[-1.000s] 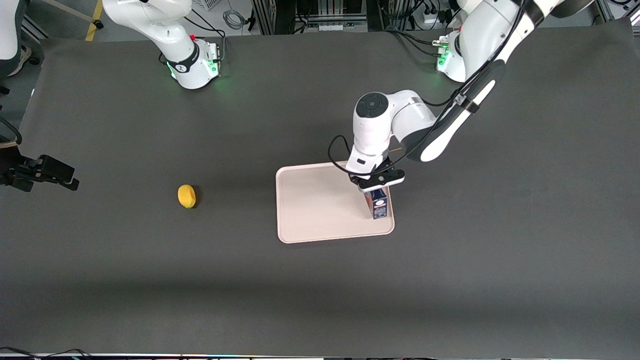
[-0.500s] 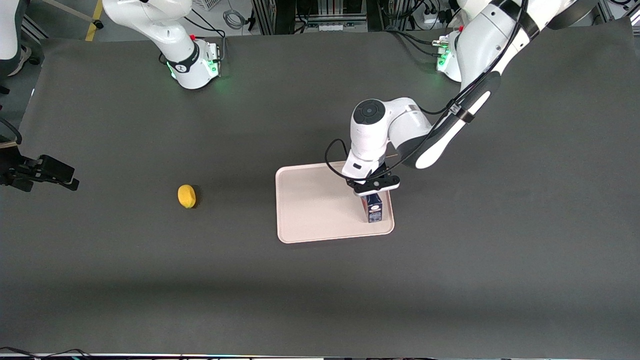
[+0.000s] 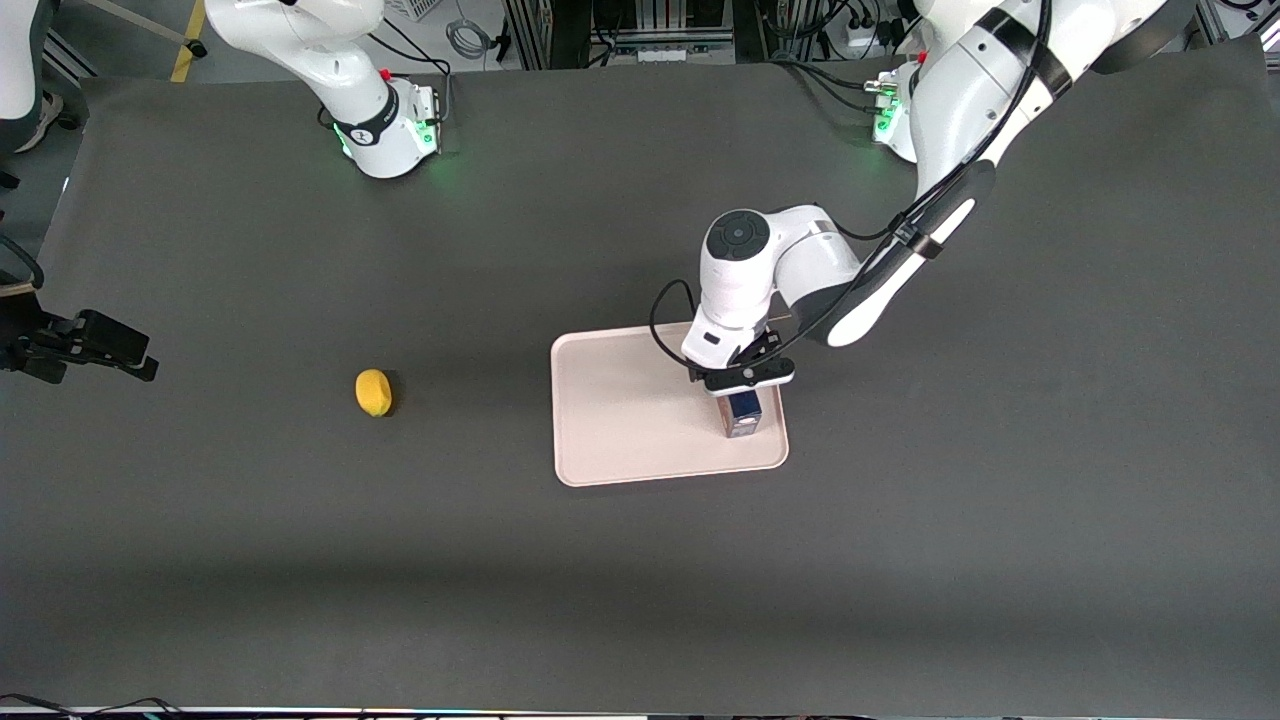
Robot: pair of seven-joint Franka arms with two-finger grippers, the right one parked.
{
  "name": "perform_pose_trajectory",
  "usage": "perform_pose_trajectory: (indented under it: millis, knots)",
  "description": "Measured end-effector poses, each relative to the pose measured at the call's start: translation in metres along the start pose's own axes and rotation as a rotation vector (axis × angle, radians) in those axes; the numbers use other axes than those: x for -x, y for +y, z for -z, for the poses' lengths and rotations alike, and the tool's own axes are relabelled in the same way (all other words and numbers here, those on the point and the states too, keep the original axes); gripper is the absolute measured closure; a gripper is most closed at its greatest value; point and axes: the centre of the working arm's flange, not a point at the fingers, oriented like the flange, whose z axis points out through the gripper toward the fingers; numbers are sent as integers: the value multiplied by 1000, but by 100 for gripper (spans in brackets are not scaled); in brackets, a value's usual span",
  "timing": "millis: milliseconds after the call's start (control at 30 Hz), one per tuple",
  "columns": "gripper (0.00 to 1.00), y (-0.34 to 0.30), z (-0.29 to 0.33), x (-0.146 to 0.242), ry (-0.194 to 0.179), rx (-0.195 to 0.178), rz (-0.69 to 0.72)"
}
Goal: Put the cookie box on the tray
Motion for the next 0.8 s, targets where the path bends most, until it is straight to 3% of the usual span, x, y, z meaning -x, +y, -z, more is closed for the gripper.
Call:
perform_pose_trajectory:
  millis: [133,800]
  knots:
    - [0,1,1,-2,3,3,2]
    - [0,3,8,-11,17,13,-5]
